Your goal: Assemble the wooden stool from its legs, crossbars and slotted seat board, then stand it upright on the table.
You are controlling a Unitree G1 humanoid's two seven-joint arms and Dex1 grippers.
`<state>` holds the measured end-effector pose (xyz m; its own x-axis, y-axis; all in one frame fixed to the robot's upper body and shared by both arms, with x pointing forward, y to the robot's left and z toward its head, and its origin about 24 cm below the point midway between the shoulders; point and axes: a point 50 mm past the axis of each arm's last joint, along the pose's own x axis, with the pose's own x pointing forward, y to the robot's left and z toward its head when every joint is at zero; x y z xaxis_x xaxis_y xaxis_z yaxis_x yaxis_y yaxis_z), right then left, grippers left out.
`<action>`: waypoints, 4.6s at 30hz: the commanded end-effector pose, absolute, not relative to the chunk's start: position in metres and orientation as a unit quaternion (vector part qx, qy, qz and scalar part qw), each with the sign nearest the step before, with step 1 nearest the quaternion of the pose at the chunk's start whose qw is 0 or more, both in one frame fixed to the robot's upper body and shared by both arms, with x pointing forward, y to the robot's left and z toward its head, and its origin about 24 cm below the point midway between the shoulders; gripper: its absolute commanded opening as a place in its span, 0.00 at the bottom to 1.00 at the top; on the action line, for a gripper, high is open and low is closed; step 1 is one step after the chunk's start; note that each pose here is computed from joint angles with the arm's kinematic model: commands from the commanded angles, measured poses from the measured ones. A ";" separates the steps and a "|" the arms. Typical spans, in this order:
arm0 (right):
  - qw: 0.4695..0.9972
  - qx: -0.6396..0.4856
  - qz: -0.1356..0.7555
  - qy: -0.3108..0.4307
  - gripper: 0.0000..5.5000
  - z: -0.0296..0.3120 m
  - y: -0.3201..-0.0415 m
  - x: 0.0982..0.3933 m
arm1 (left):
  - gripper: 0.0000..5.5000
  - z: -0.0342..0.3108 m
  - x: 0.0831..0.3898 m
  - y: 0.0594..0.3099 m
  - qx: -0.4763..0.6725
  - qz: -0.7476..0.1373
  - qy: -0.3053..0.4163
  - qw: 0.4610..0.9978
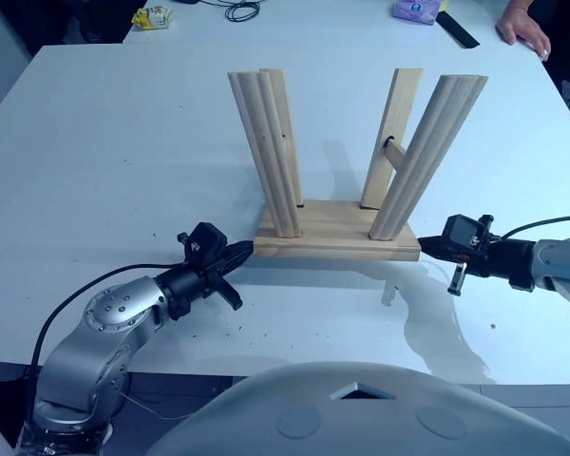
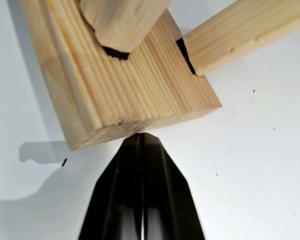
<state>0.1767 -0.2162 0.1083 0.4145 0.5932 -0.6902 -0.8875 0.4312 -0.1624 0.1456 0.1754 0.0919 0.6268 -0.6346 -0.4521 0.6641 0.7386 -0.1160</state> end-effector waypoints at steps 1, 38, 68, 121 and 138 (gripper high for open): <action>0.778 -0.227 0.545 0.215 0.00 0.125 -0.188 0.169 | 0.01 0.114 0.137 0.144 -0.013 -0.455 0.179 0.872; 0.737 -0.267 0.573 0.239 0.33 0.110 -0.240 0.196 | 0.30 0.093 0.145 0.231 0.039 -0.442 0.226 0.867; 0.705 -0.249 0.631 0.207 0.52 0.068 -0.212 0.242 | 0.47 0.060 0.187 0.185 0.145 -0.573 0.155 0.792; 0.725 -0.236 0.615 0.201 0.48 0.067 -0.207 0.228 | 0.64 0.056 0.199 0.206 0.192 -0.578 0.159 0.777; 0.732 -0.213 0.615 0.199 0.25 0.064 -0.201 0.223 | 0.43 0.043 0.195 0.208 0.179 -0.574 0.178 0.779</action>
